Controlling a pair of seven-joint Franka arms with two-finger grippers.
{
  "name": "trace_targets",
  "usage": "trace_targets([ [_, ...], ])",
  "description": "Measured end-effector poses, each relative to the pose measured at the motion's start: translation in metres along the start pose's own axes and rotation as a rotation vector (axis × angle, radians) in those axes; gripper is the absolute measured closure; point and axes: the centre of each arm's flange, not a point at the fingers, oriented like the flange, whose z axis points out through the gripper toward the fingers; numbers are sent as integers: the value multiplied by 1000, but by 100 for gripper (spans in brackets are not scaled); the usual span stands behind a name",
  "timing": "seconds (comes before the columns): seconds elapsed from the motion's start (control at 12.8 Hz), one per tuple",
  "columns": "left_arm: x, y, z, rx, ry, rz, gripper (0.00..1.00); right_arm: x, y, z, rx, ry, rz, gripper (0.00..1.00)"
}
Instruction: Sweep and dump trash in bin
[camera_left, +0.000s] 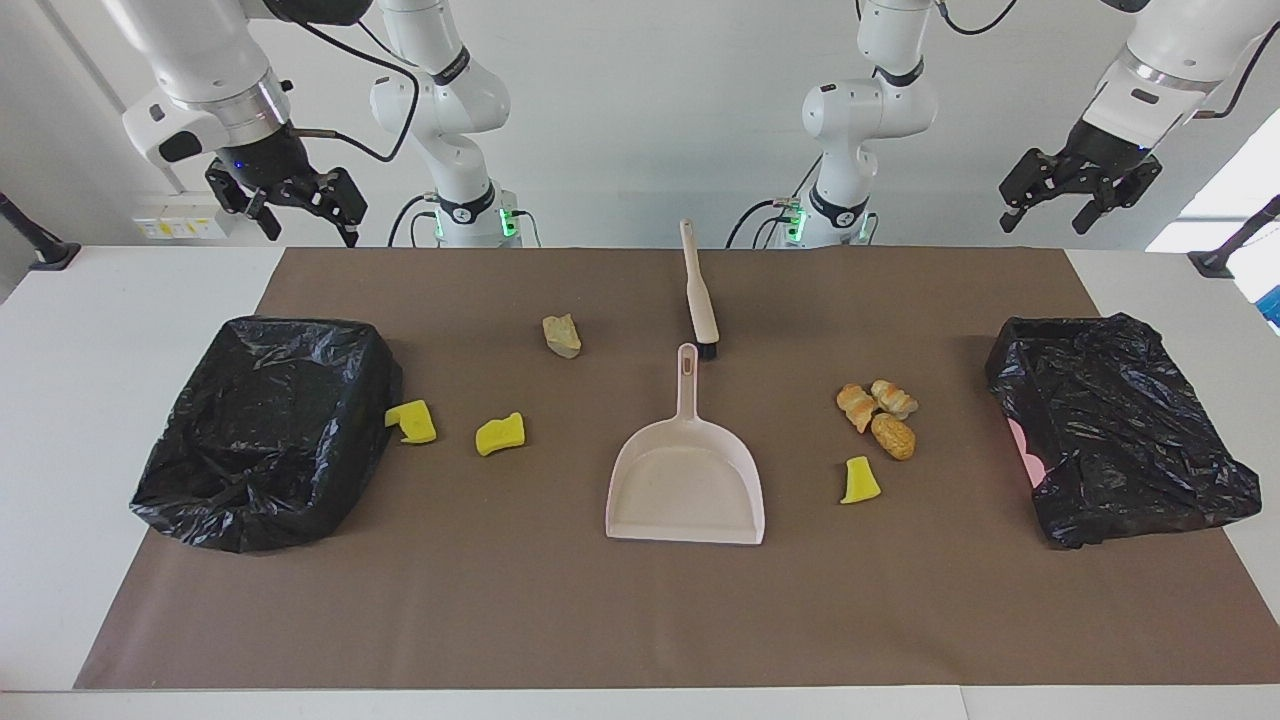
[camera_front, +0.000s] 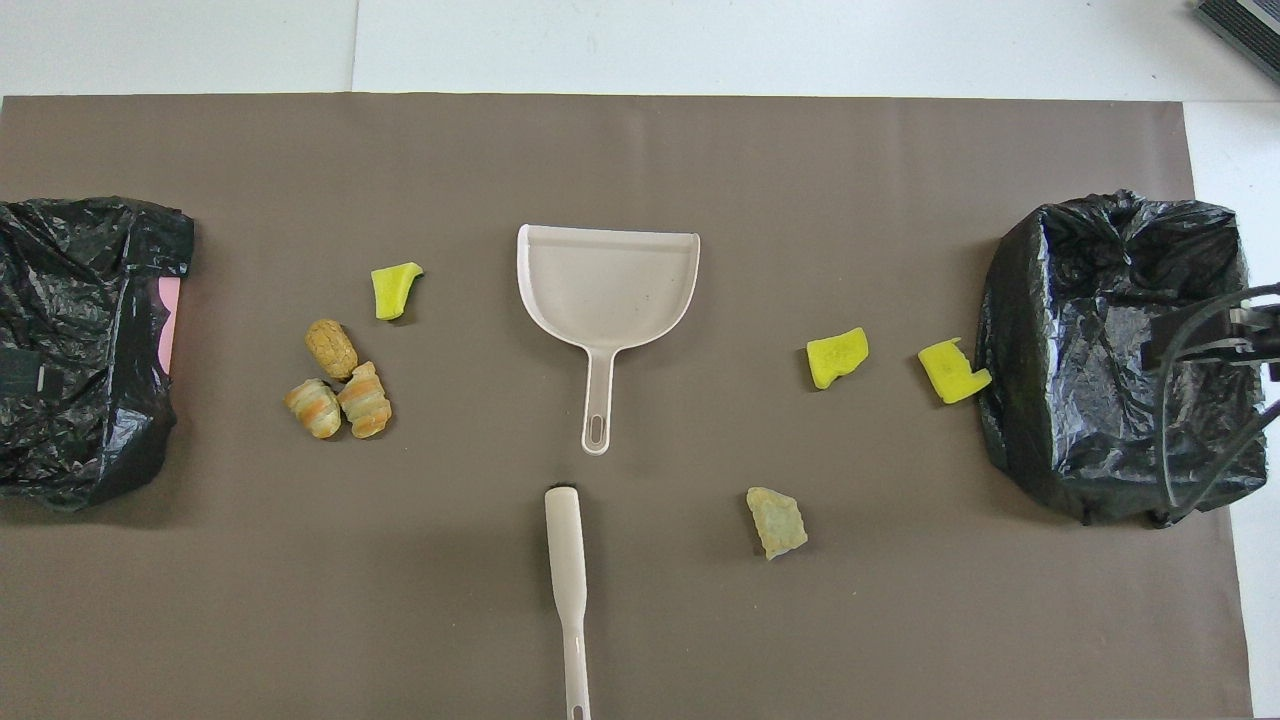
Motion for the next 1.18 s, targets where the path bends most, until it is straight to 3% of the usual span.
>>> trace_targets([
  [0.78,0,5,1,1,-2,7,0,0,-1,1,0,-3,-2,0],
  [1.18,-14,54,16,5,-39,-8,0,0,-1,1,0,-3,-2,0],
])
